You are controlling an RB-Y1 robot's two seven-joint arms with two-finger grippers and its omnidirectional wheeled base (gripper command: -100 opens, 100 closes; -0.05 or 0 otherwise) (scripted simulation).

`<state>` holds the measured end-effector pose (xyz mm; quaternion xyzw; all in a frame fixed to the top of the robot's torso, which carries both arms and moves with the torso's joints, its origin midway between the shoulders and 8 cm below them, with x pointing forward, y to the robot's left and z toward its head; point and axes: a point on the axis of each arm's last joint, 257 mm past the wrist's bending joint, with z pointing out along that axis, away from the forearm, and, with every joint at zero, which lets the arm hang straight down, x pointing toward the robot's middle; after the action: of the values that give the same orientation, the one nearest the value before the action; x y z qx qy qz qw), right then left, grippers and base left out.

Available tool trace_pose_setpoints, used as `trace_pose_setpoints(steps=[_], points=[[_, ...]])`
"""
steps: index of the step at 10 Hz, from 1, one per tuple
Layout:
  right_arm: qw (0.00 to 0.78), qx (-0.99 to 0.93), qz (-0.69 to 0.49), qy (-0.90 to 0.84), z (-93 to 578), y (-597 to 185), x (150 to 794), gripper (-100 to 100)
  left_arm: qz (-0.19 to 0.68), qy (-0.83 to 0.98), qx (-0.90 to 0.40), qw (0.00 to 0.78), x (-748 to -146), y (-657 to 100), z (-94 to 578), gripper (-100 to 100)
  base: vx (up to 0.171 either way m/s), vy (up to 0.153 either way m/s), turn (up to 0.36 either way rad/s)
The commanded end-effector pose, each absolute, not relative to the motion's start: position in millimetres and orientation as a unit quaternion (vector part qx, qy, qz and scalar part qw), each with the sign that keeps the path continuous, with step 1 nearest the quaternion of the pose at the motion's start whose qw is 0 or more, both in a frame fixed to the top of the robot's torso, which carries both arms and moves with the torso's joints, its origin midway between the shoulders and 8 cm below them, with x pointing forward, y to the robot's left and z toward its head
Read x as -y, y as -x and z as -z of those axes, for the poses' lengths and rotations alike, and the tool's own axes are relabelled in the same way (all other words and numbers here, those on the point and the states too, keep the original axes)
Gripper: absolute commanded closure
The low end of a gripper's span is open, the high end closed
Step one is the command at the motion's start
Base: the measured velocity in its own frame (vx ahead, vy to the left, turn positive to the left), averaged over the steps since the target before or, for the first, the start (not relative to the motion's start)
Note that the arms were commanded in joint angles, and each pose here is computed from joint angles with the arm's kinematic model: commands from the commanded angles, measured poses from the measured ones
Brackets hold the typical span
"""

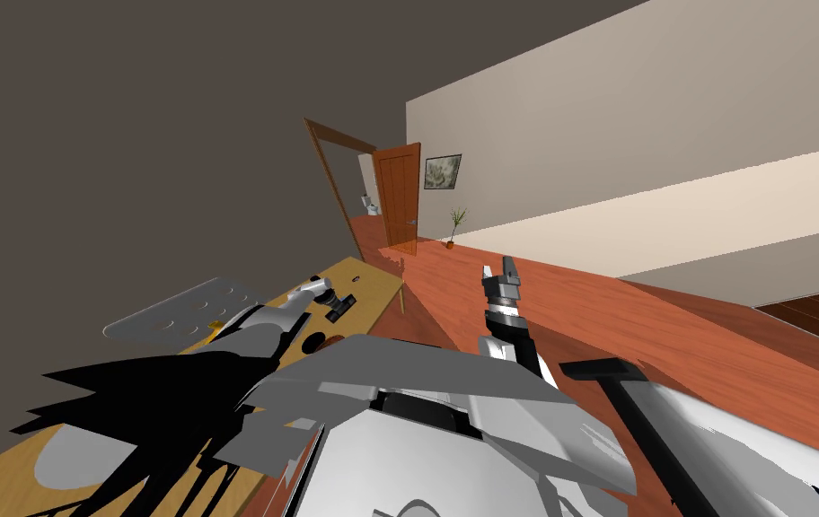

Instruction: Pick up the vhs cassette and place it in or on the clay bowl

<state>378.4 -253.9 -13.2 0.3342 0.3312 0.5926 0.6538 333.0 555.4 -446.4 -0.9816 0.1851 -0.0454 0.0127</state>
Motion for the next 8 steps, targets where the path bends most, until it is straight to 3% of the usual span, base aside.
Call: trace_pose_setpoints(steps=[1, 3, 8], points=[[0.654, -0.331, -0.593, -0.334, 13, -378, 254, 0, 0.051, 0.980, -0.189, 0.016, -557, -339, 446, 100, -0.010, -0.006, -0.001], [0.654, -0.331, -0.593, -0.334, 13, -378, 254, 0, 0.042, 0.984, -0.170, 0.019, -578, -324, 436, 100, -0.034, -0.002, -0.005], [0.654, -0.331, -0.593, -0.334, 13, -378, 254, 0, 0.047, 0.985, -0.164, 0.032, -603, -324, 409, 100, -0.154, 0.000, 0.020]])
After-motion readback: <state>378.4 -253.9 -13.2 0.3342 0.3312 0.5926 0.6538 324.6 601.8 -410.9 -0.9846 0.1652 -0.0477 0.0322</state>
